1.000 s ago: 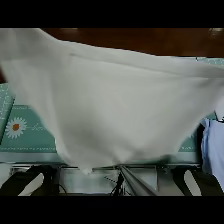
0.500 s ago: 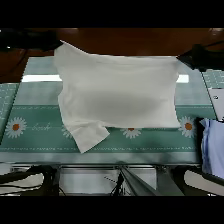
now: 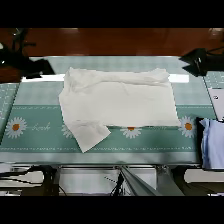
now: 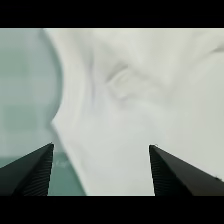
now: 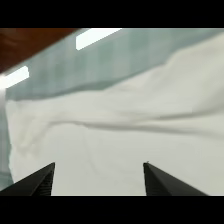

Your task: Fold the shirts.

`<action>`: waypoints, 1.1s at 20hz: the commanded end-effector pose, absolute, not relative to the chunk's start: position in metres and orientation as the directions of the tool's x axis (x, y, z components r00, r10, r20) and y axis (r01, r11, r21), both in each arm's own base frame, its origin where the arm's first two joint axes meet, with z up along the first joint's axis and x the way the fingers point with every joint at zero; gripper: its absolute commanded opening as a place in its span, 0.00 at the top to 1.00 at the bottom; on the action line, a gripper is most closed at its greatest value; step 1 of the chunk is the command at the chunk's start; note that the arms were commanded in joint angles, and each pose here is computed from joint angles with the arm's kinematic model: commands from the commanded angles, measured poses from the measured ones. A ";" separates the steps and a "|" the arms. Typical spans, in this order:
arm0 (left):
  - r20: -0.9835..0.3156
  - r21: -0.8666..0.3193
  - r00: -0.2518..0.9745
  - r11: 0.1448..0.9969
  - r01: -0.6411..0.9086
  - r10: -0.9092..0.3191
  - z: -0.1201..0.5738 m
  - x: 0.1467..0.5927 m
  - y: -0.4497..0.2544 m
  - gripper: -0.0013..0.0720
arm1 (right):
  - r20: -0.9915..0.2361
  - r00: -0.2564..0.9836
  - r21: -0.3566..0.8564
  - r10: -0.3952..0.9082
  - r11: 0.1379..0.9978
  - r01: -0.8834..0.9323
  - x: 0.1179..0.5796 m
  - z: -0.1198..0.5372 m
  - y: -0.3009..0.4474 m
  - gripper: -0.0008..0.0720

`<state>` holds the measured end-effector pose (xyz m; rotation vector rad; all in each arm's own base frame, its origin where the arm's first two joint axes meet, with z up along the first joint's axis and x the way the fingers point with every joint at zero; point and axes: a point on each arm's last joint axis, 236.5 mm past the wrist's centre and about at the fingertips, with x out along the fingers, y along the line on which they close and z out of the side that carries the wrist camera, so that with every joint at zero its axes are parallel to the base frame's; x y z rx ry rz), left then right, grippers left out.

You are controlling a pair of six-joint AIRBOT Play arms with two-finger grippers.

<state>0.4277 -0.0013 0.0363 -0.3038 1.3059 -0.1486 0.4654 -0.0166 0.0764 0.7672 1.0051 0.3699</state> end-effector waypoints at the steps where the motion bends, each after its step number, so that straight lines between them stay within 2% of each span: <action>1: -0.909 -0.403 0.010 0.874 -0.273 -0.416 -0.014 0.333 0.010 0.02 | -0.839 0.241 0.536 0.487 0.814 0.222 0.366 0.016 -0.060 0.13; 3: -0.856 -0.480 -0.024 0.811 -0.335 -0.516 -0.043 0.292 -0.010 0.02 | -0.849 0.265 0.524 0.457 0.790 0.318 0.332 -0.016 -0.055 0.13; 6: -0.800 -0.564 0.049 0.721 -0.403 -0.598 -0.074 0.261 -0.035 0.02 | -0.799 0.357 0.599 0.484 0.694 0.399 0.298 -0.045 -0.015 0.13; 8: -0.772 -0.596 0.093 0.666 -0.449 -0.629 -0.089 0.255 -0.047 0.02 | -0.743 0.431 0.666 0.513 0.637 0.389 0.288 -0.045 0.008 0.13; 11: -0.687 -0.712 0.235 0.573 -0.406 -0.688 -0.091 0.275 -0.076 0.02 | -0.703 0.459 0.706 0.544 0.611 0.358 0.278 -0.038 0.026 0.13; 13: -0.676 -0.731 0.301 0.560 -0.391 -0.672 -0.095 0.289 -0.083 0.02 | -0.696 0.456 0.713 0.555 0.610 0.346 0.275 -0.033 0.029 0.13; 16: -0.695 -0.718 0.302 0.609 -0.337 -0.653 -0.101 0.296 -0.098 0.04 | -0.693 0.464 0.717 0.552 0.595 0.363 0.277 -0.031 0.027 0.13; 17: -0.699 -0.715 0.297 0.619 -0.325 -0.651 -0.101 0.296 -0.102 0.37 | -0.720 0.479 0.685 0.502 0.624 0.377 0.280 -0.031 0.008 0.13; 18: -0.693 -0.720 0.294 0.616 -0.318 -0.658 -0.098 0.297 -0.103 0.93 | -0.766 0.484 0.633 0.424 0.628 0.452 0.278 -0.031 -0.022 0.13; 20: -0.664 -0.747 0.284 0.603 -0.278 -0.692 -0.084 0.301 -0.106 0.95 | -0.839 0.433 0.540 0.330 0.606 0.584 0.254 -0.038 -0.066 0.13; 22: -0.643 -0.766 0.282 0.598 -0.236 -0.712 -0.071 0.306 -0.108 0.95 | -0.891 0.310 0.452 0.330 0.592 0.668 0.216 -0.058 -0.070 0.13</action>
